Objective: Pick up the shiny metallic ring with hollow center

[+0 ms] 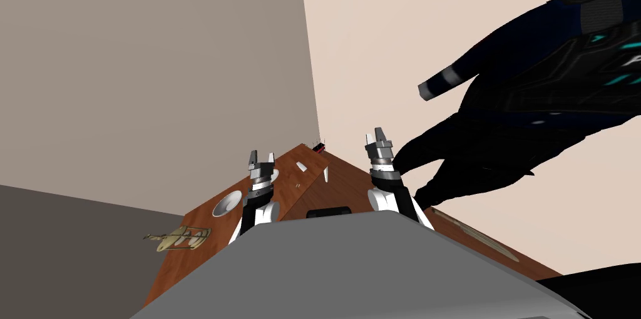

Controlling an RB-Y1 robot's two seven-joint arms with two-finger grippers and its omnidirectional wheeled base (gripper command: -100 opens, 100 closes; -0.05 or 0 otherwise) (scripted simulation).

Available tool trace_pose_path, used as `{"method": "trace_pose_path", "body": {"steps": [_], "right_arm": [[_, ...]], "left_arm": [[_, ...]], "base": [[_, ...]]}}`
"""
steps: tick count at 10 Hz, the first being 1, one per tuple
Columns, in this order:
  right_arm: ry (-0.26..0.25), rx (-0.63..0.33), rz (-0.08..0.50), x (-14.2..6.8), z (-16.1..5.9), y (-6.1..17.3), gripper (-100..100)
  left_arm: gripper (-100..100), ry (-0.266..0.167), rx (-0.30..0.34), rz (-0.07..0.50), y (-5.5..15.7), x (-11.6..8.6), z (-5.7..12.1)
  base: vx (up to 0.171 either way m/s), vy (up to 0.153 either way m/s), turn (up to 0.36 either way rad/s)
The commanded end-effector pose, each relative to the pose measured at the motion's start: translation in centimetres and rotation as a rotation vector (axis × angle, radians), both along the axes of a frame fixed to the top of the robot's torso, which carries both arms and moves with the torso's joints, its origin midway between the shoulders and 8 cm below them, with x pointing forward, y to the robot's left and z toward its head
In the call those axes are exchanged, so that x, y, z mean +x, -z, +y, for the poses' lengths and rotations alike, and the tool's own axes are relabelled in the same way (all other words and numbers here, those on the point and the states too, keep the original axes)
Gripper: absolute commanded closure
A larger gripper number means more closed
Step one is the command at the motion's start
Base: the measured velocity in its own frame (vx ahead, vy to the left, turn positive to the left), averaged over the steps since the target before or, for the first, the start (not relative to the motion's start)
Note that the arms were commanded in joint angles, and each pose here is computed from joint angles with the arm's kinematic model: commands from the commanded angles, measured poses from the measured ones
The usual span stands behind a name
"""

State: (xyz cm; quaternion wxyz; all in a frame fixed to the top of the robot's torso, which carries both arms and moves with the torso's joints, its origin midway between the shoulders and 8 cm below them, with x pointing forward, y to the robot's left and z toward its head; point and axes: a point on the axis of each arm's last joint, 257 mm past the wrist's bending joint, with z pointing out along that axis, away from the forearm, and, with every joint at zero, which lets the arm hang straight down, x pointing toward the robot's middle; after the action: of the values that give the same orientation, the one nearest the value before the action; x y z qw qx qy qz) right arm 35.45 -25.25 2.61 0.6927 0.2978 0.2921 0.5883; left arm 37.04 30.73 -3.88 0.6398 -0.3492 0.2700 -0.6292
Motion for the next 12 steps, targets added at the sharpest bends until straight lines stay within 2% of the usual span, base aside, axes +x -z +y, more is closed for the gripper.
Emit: {"method": "trace_pose_path", "body": {"steps": [1,6,7,8,10,12], "right_arm": [[0.000,0.000,0.000,0.0,0.0,0.0,0],[0.000,0.000,0.000,0.0,0.0,0.0,0],[0.000,0.000,0.000,0.0,0.0,0.0,0],[0.000,0.000,0.000,0.0,0.0,0.0,0],[0.000,0.000,0.000,0.0,0.0,0.0,0],[0.000,0.000,0.000,0.0,0.0,0.0,0]], "left_arm": [[-100,0.015,-0.029,0.053,2.1,1.2,0.6],[-100,0.019,-0.082,0.181,7.9,3.3,2.0],[-100,0.018,-0.083,0.187,8.2,3.3,2.0],[-100,0.024,-0.107,0.220,9.7,4.0,2.4],[-100,0.020,-0.110,0.241,10.7,4.1,2.6],[-100,0.020,-0.140,0.296,13.3,4.8,3.2]], "base": [[-0.010,-0.030,-0.002],[-0.003,-0.019,-0.001],[-0.001,-0.008,-0.001],[-0.002,-0.014,-0.005],[-0.001,-0.011,0.000],[0.001,-0.015,-0.005]]}}
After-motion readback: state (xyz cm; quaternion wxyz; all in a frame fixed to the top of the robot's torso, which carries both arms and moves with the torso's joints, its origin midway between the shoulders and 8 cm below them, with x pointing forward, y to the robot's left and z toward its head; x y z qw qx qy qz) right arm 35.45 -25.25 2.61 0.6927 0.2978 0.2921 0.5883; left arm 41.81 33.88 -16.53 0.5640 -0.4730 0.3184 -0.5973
